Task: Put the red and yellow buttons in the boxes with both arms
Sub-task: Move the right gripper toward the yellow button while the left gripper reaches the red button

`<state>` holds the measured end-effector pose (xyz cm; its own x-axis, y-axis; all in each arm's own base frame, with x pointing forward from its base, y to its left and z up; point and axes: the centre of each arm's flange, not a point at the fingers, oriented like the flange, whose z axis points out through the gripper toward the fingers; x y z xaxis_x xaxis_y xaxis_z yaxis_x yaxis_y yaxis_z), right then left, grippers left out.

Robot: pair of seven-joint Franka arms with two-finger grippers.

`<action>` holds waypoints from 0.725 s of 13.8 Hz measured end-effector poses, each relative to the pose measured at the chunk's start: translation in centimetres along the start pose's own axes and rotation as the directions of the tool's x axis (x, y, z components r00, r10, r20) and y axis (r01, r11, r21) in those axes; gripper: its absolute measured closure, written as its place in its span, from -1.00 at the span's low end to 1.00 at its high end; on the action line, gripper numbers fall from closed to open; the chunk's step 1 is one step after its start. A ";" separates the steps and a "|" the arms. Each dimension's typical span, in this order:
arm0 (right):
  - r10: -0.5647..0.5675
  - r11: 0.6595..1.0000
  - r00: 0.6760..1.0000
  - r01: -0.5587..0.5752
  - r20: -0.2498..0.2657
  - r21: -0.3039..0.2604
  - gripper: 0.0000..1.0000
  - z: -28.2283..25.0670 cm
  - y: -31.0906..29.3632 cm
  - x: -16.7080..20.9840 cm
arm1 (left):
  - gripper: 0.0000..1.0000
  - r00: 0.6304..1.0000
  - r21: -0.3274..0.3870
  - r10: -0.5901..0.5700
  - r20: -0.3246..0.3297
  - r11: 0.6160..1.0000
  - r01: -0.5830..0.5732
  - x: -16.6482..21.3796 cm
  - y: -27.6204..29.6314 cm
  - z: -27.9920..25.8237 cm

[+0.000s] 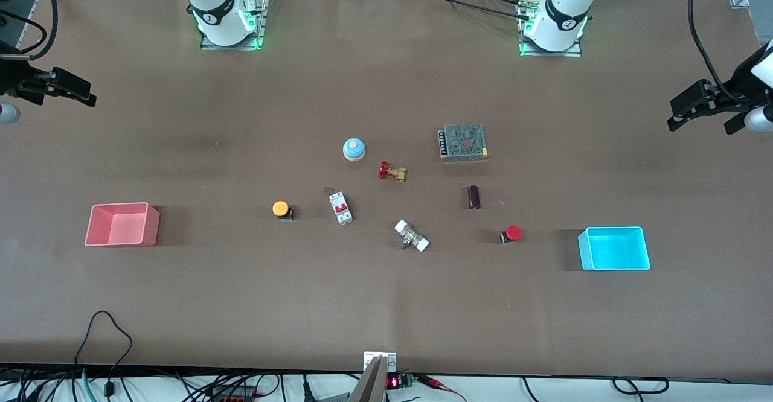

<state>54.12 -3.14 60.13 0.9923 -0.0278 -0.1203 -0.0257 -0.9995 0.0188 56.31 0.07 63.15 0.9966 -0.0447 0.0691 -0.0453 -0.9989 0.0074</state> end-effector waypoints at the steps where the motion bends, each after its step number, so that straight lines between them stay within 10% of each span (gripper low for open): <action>1: 0.000 1.000 1.000 0.000 0.002 0.000 -1.00 -0.1 0.0 -0.1 | -1.00 1.000 0.000 0.000 0.000 1.000 0.000 0.0 0.0 0.0; 10: -0.107 0.994 0.993 0.108 0.041 -0.013 -1.00 9.3 -6.3 4.9 | -1.00 1.000 -0.013 0.017 0.022 1.000 -0.017 3.9 0.7 6.5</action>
<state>58.01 2.90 50.24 0.9836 0.0789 -0.1622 0.0830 -0.9964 0.0188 60.56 -0.89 56.90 0.9970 -0.0620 0.0473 -0.0630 -0.9978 0.0192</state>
